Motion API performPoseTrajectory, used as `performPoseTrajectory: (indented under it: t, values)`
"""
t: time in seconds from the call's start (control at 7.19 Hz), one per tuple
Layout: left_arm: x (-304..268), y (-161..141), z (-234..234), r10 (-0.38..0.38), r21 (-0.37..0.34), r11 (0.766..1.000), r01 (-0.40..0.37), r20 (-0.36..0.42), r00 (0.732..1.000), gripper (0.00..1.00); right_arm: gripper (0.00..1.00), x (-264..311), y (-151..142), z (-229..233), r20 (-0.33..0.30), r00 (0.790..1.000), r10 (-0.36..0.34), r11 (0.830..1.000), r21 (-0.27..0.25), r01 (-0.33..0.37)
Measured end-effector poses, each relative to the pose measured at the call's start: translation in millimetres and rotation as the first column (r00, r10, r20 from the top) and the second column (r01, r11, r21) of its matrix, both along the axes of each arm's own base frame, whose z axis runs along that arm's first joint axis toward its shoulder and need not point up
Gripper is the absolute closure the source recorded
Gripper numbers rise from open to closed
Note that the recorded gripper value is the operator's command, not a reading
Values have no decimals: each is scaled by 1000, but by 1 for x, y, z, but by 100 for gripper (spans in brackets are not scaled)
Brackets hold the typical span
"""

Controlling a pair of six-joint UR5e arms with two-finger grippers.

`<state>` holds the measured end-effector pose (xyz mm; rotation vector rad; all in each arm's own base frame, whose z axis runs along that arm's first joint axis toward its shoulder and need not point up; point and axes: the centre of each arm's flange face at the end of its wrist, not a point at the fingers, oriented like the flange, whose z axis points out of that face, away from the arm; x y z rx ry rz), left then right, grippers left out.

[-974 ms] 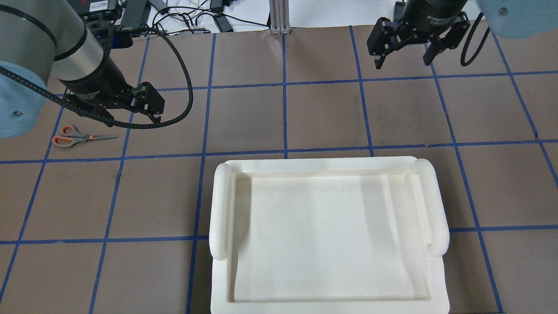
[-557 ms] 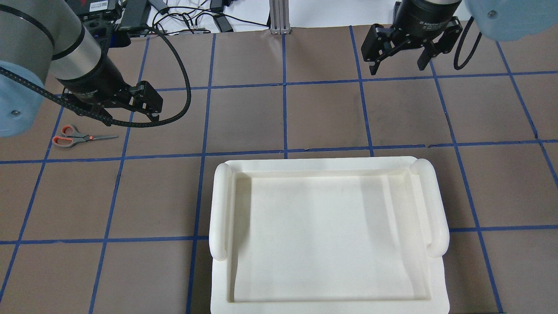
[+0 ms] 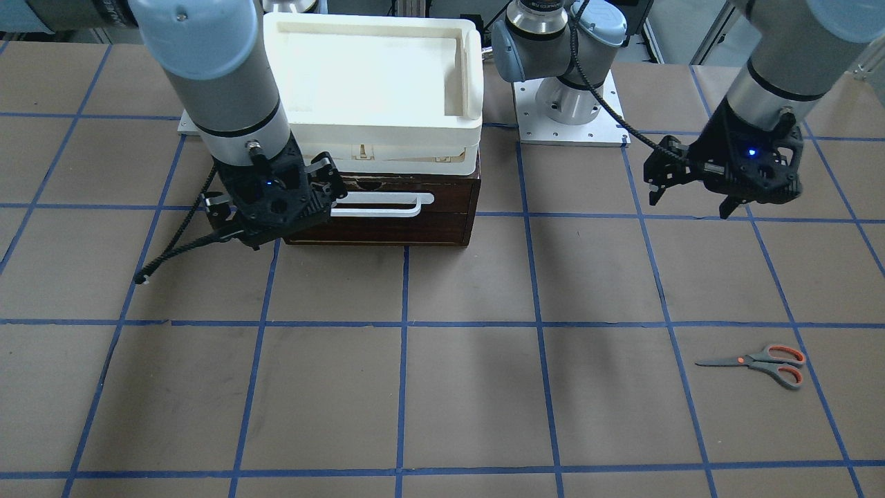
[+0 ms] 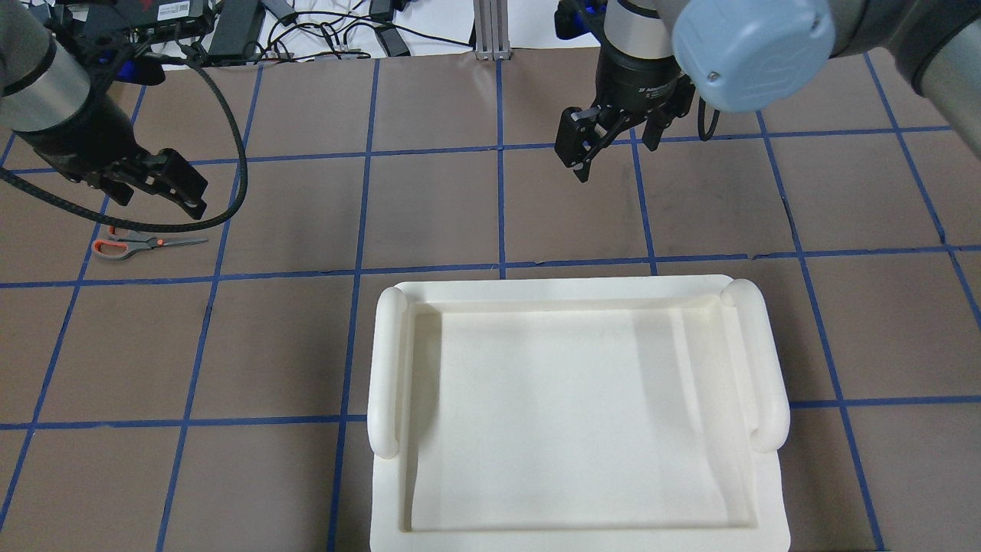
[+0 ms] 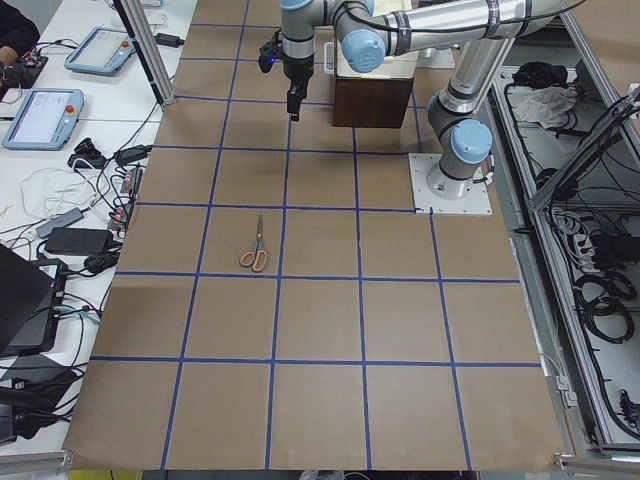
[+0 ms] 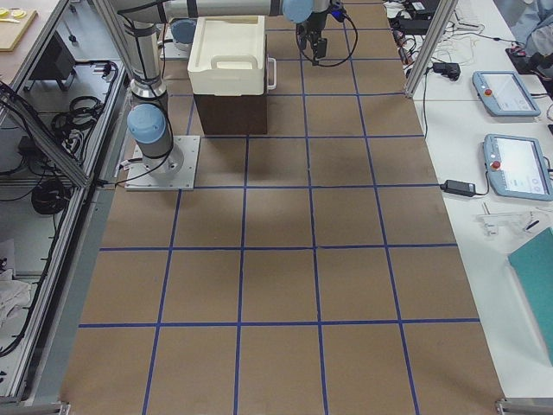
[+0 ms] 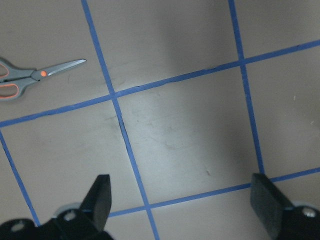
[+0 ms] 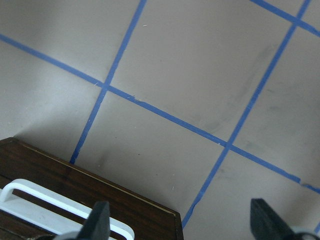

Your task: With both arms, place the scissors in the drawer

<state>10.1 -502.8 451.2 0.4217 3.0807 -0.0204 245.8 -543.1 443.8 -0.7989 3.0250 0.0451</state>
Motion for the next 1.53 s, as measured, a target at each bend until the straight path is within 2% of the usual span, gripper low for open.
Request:
performPoseTrajectory:
  t: [0.14,0.28,0.56,0.7,0.83,0.97,1.25,1.53]
  values:
    - [23,-9,-11,-82,4,997,82,1,997,0,0,19,3,-12,14,993,121,992,19,-121]
    - [39,-21,-24,-190,-4,982,190,11,982,0,0,33,5,-23,25,976,218,975,40,-219]
    - [71,-45,-58,-363,3,932,363,17,932,0,0,44,9,-43,30,944,327,941,83,-329]
    - [89,-56,-76,-440,4,898,440,21,898,0,0,45,8,-49,33,918,396,914,80,-398]
    - [107,-67,-94,-537,3,844,537,33,843,0,0,46,3,-54,40,870,491,868,64,-492]
    - [129,-75,-114,-627,8,779,627,36,778,0,0,47,0,-60,46,824,565,822,57,-567]
    - [170,-84,-152,-737,18,676,737,29,675,0,0,47,-1,-64,55,749,660,747,59,-663]
    - [187,-93,-186,-823,28,568,822,19,568,0,0,48,1,-68,67,719,692,715,77,-695]
